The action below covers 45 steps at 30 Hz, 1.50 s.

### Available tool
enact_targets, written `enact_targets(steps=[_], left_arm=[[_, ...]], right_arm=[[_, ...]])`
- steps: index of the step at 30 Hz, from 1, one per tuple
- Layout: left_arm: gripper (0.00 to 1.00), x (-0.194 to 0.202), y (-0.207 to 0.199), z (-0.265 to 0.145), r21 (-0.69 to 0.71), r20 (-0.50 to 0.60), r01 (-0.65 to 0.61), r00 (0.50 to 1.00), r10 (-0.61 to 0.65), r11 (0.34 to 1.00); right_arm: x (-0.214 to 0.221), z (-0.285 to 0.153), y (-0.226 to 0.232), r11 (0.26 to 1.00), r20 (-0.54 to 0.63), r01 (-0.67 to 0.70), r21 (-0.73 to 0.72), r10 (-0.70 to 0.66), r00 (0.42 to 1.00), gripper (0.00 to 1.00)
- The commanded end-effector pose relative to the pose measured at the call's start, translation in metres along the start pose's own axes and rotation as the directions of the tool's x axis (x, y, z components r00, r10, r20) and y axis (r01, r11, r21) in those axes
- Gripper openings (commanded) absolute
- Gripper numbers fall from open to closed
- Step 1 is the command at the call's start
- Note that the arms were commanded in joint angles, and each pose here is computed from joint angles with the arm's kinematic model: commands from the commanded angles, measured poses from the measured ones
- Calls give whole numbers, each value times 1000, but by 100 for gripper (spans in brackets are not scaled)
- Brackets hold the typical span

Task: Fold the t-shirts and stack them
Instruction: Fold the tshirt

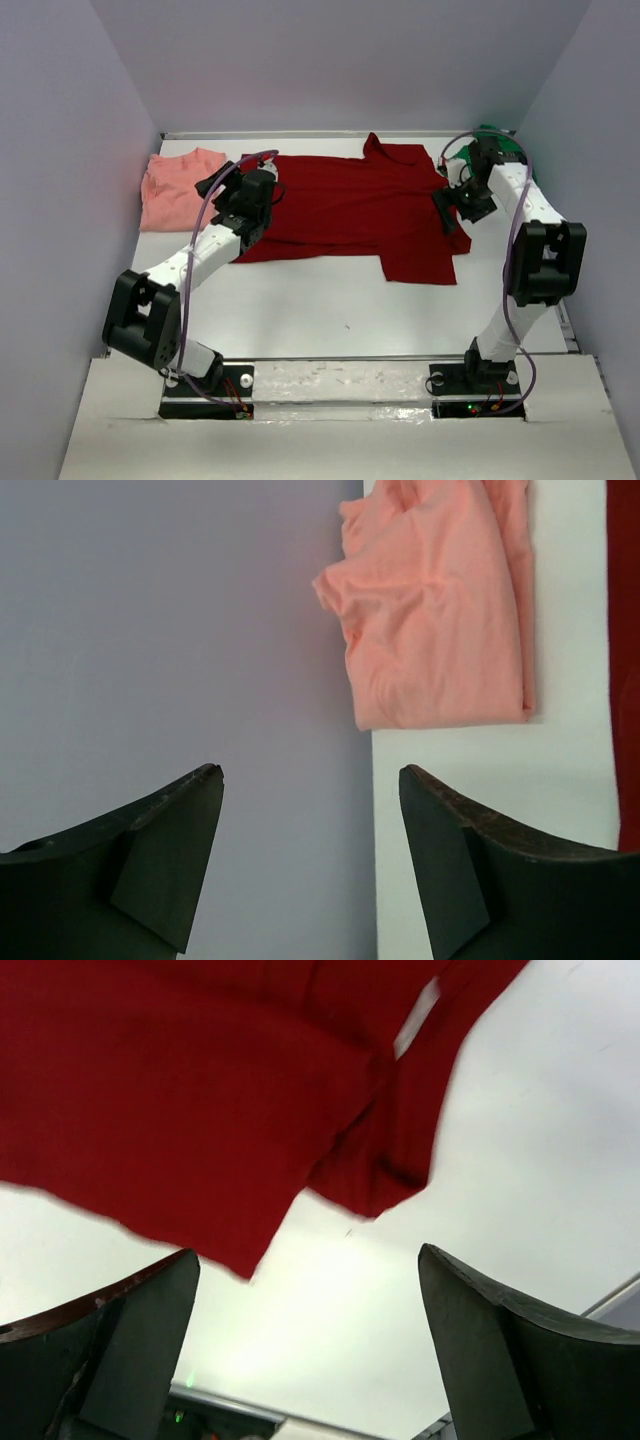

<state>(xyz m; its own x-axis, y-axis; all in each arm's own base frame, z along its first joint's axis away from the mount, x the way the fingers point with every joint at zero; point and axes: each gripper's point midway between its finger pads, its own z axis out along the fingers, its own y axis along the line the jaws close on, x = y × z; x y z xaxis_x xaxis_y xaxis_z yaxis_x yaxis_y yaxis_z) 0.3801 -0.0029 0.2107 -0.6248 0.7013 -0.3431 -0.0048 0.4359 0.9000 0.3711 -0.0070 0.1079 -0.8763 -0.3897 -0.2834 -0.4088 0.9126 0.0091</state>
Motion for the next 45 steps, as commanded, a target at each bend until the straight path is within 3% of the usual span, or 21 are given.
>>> enact_targets(steps=[1, 8, 22, 32, 45], left_arm=[[84, 8, -1, -10, 152, 11, 142, 989, -145, 978], [84, 24, -38, -22, 414, 4, 253, 960, -280, 874], [84, 84, -18, -9, 317, -100, 356, 934, -342, 879], [85, 114, -7, -2, 259, -159, 409, 912, -379, 875], [84, 127, 2, -1, 210, -177, 425, 902, -393, 881]], right_arm=[[34, -21, 29, 994, -18, 50, -99, -52, 999, 94], [75, -23, 51, 979, -61, 115, -166, -127, 990, 84], [90, 0, 92, 908, -140, 259, -329, -319, 938, 77], [97, 34, 119, 844, -216, 326, -425, -445, 869, 68], [99, 62, 122, 837, -241, 338, -431, -467, 851, 66]])
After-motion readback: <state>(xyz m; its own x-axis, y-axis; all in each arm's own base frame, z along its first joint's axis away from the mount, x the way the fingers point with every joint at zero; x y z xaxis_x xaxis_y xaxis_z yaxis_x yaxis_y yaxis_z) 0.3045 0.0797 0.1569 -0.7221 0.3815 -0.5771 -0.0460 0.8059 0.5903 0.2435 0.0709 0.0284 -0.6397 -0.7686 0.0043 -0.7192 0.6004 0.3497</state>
